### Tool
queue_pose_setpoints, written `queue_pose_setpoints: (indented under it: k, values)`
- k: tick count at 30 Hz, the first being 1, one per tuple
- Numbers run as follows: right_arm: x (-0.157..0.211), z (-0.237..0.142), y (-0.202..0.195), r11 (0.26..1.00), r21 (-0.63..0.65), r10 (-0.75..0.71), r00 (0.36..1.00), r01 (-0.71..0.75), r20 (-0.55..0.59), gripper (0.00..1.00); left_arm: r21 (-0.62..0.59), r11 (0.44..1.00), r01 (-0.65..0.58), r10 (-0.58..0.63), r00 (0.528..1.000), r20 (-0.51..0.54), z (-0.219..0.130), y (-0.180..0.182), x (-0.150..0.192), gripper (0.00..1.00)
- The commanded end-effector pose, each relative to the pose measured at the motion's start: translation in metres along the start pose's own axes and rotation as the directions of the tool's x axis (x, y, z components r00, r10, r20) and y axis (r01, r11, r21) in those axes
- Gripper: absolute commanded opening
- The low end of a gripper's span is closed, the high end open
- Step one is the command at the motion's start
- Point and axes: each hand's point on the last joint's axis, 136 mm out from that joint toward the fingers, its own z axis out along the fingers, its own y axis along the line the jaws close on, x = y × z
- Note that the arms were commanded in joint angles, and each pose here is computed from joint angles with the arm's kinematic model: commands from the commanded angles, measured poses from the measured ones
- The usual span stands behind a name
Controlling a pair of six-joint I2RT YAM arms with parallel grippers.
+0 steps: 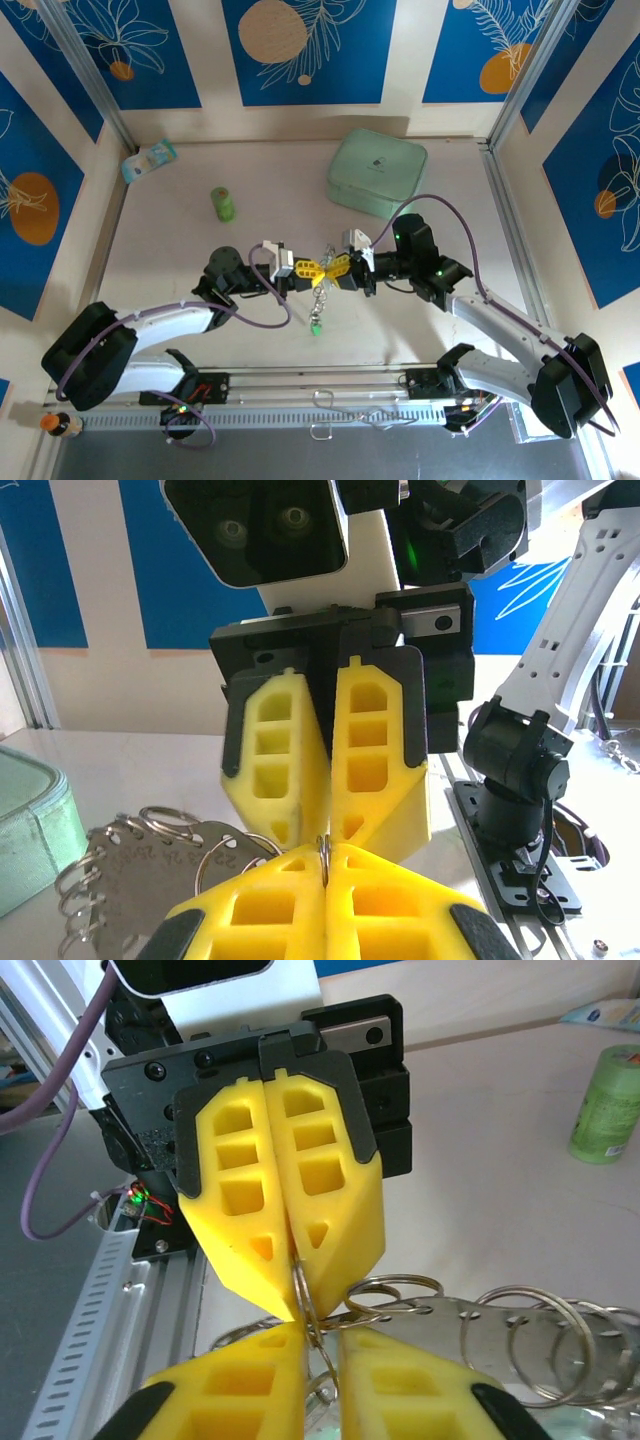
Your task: Put the keys on the keyring
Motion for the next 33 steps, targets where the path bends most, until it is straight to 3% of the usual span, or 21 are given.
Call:
queue_pose_setpoints:
  k: [1, 4, 6, 11, 15, 21, 23, 26, 31, 33]
  values:
    - [-0.012, 0.004, 0.007, 0.998, -0.046, -0.034, 0.999, 0.035, 0.034, 0.03, 0.034, 0.998, -0.045, 0.043, 0.998, 0.054, 0.003, -0.006, -0.016, 0.0]
    - [-0.015, 0.003, 0.006, 0.998, -0.034, -0.052, 0.998, 0.053, 0.048, 0.0, 0.011, 0.999, -0.032, 0.031, 0.998, 0.05, 0.004, -0.001, -0.013, 0.0]
    - [-0.013, 0.001, 0.005, 0.998, -0.017, -0.06, 0.998, 0.06, 0.036, 0.0, -0.008, 0.999, -0.033, 0.033, 0.999, 0.029, 0.003, 0.002, -0.008, 0.06]
    - [0.0, -0.001, 0.003, 0.997, 0.002, -0.074, 0.994, 0.074, -0.084, 0.0, -0.016, 0.999, -0.047, 0.044, 0.99, -0.137, 0.0, 0.002, 0.016, 0.16]
    - [0.01, 0.002, 0.005, 0.995, -0.013, -0.101, 0.975, 0.1, -0.199, 0.0, 0.022, 0.999, -0.043, 0.048, 0.956, -0.291, -0.006, -0.004, 0.034, 0.16]
    - [0.013, 0.009, 0.007, 0.988, -0.038, -0.153, 0.94, 0.148, -0.306, 0.0, 0.068, 0.996, -0.056, 0.079, 0.911, -0.406, -0.012, -0.008, 0.042, 0.11]
    - [0.014, 0.01, 0.009, 0.985, -0.048, -0.172, 0.925, 0.166, -0.338, 0.0, 0.077, 0.995, -0.059, 0.086, 0.903, -0.421, -0.013, -0.009, 0.042, 0.09]
    - [0.007, 0.012, 0.013, 0.981, -0.069, -0.194, 0.922, 0.182, -0.336, 0.0, 0.09, 0.994, -0.054, 0.088, 0.901, -0.424, -0.013, -0.011, 0.039, 0.0]
    - [-0.002, 0.013, 0.013, 0.984, -0.052, -0.18, 0.94, 0.172, -0.29, 0.0, 0.091, 0.994, -0.061, 0.091, 0.921, -0.378, -0.011, -0.013, 0.03, 0.0]
    - [-0.002, 0.01, 0.009, 0.99, -0.022, -0.143, 0.957, 0.142, -0.253, 0.18, 0.063, 0.995, -0.071, 0.088, 0.938, -0.334, -0.009, -0.01, 0.024, 0.0]
